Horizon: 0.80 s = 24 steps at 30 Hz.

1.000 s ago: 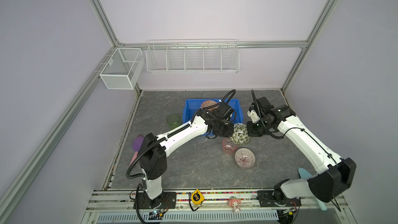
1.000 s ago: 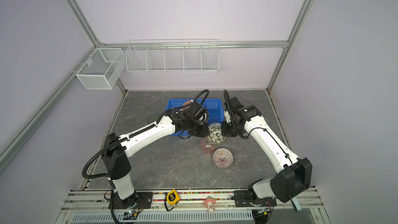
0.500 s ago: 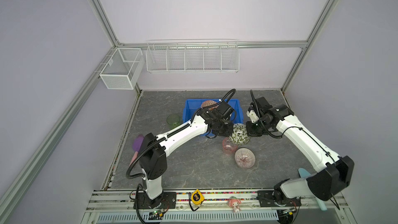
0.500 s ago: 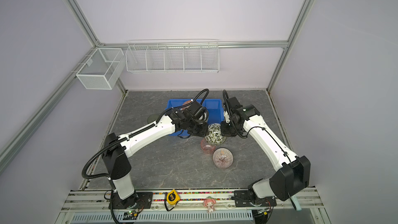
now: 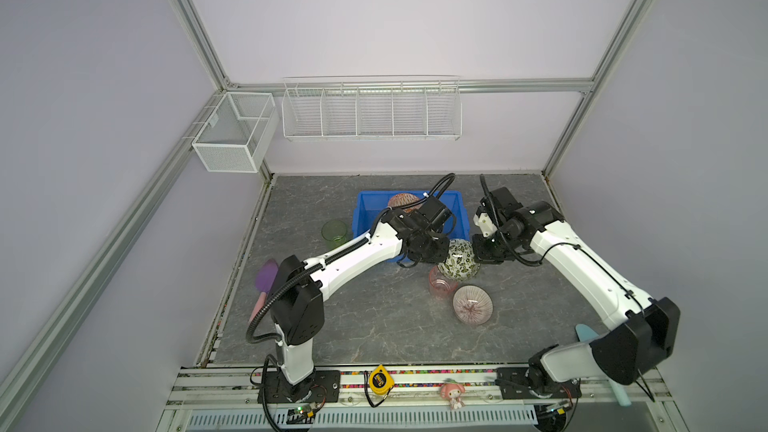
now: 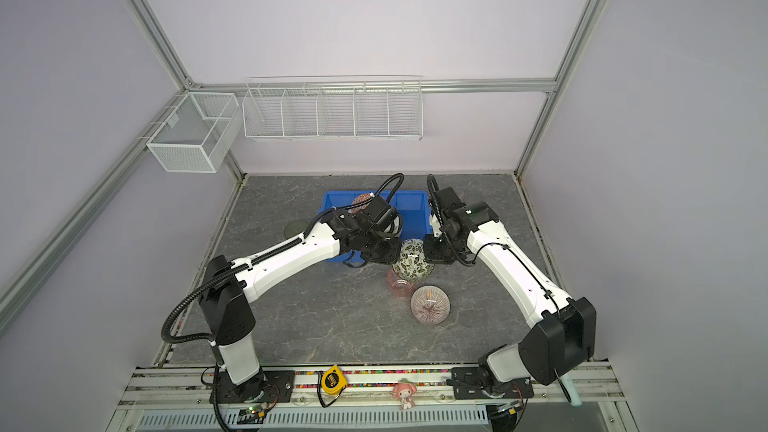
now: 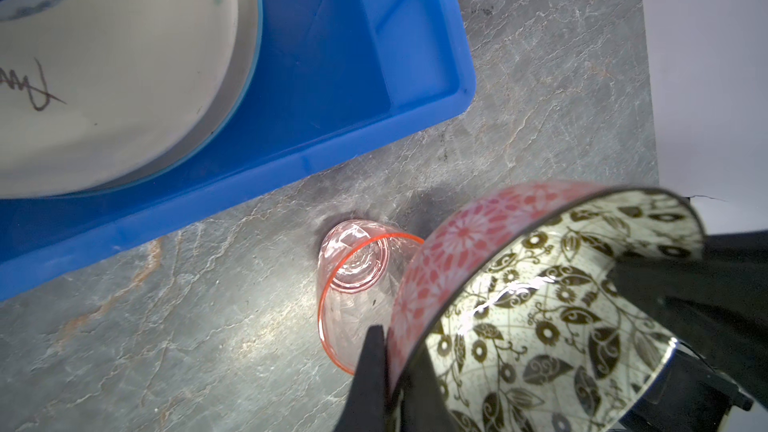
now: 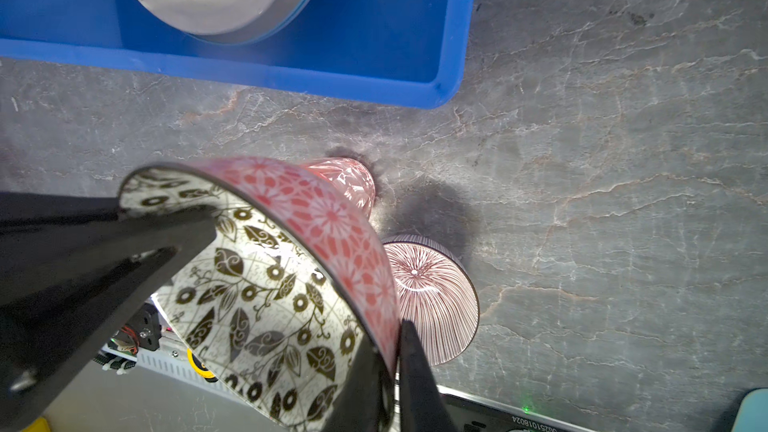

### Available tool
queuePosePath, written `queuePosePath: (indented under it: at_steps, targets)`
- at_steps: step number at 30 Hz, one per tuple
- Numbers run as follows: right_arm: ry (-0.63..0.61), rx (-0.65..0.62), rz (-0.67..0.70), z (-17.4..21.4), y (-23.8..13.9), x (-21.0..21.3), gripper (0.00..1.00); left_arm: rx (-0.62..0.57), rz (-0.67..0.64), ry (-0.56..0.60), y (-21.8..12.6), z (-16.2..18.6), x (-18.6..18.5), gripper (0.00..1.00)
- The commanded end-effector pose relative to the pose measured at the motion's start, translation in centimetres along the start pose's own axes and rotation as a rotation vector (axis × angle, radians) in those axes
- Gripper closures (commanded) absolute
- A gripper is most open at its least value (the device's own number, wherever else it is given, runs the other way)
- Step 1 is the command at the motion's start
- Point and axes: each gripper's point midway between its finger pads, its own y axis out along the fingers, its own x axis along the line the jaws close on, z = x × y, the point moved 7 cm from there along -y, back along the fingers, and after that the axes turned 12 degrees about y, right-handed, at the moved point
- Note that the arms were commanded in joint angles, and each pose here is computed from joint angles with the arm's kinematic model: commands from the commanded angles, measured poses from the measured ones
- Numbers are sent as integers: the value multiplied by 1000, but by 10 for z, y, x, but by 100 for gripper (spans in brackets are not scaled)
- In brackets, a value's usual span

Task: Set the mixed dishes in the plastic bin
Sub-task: 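Grip the leaf-print bowl rim with the left gripper while right holds, then carry the leaf-print bowl over the bin with the left gripper while right withdraws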

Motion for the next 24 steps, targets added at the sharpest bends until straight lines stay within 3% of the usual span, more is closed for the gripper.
queuePosePath:
  at_steps: [1,12,15,21,22,24]
  targets:
    - [-13,-35,-61,-6,-7,9,81,-21,30,25,-8,-7,-7,100]
    - [30,-96,-198,-8,-35,-6,56,-40,8,19,-21,-11,5,100]
    - [73,-111,-239,-5,-44,-19,44,-62,-6,10,-29,-17,14,100]
    - [130,-126,-248,4,-51,-38,7,-117,-95,-9,-58,-38,46,100]
    - [128,-126,-250,6,-51,-39,11,-127,-120,-12,-64,-43,52,100]
    - [150,-131,-241,7,-52,-45,12,-148,-166,-20,-75,-53,64,100]
